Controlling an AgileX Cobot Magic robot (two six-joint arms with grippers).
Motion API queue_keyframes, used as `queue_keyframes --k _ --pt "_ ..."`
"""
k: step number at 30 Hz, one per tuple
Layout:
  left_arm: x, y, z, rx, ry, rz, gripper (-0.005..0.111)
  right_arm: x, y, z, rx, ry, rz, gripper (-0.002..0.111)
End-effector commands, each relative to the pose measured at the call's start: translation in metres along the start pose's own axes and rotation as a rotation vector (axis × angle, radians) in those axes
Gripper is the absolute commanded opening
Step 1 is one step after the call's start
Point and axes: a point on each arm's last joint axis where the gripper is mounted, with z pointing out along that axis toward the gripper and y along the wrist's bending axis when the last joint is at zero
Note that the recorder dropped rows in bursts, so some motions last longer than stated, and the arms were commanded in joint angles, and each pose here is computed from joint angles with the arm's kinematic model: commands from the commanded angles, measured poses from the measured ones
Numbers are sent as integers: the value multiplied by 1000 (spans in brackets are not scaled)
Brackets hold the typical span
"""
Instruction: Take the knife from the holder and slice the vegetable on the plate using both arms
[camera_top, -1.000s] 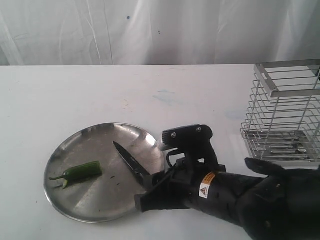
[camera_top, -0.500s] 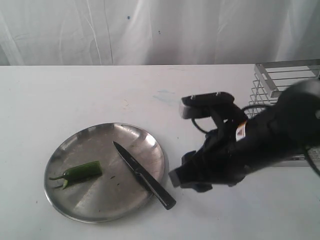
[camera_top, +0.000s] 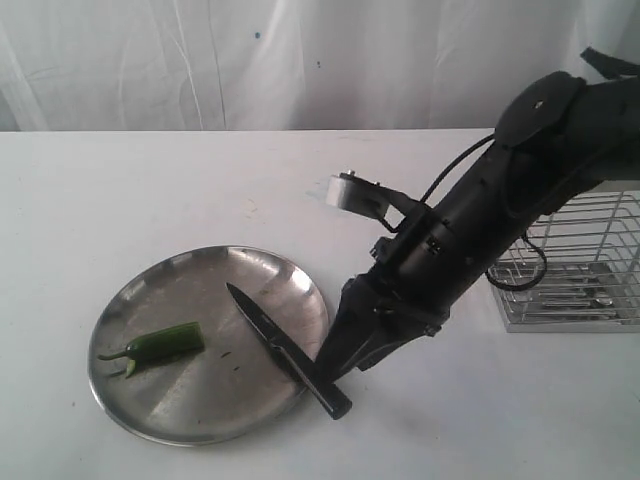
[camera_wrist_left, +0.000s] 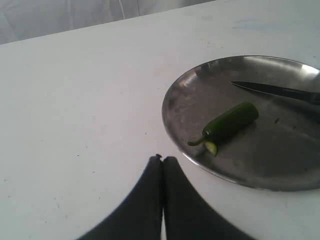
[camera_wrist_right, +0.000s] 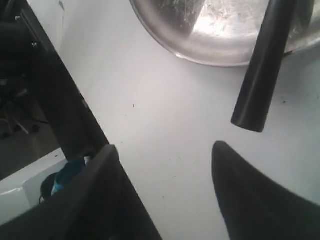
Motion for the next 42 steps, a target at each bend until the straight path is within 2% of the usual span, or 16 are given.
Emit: queue_keyframes --k 1,6,9,10,13,17,22,32,34,36,41,42 --pt "1 0 0 6 -5 -6 0 -6 -16 2 85 -44 -48 51" --pt "1 0 0 6 -5 -6 0 -7 -21 4 114 -45 -43 52" --pt "1 0 0 6 -5 -6 0 -5 -30 14 91 -7 47 68" --pt "1 0 0 6 -5 -6 0 -5 -33 18 82 4 58 68" --pt "1 0 0 6 -5 -6 0 -6 -49 37 26 15 106 68" --pt "1 0 0 6 -5 -6 0 -7 -54 50 -76 13 99 68" --pt "1 0 0 6 -5 -6 0 -5 -66 64 -93 31 129 68" --pt "1 0 0 6 -5 -6 0 -5 -77 85 -221 7 186 68" --pt "1 0 0 6 -5 -6 0 -4 -80 88 -227 9 202 62" --pt "1 0 0 6 -5 -6 0 -2 -84 92 -231 19 226 49" --pt "1 0 0 6 -5 -6 0 3 -88 99 -252 59 291 0" --pt "1 0 0 6 -5 -6 0 3 -88 99 -254 60 291 0"
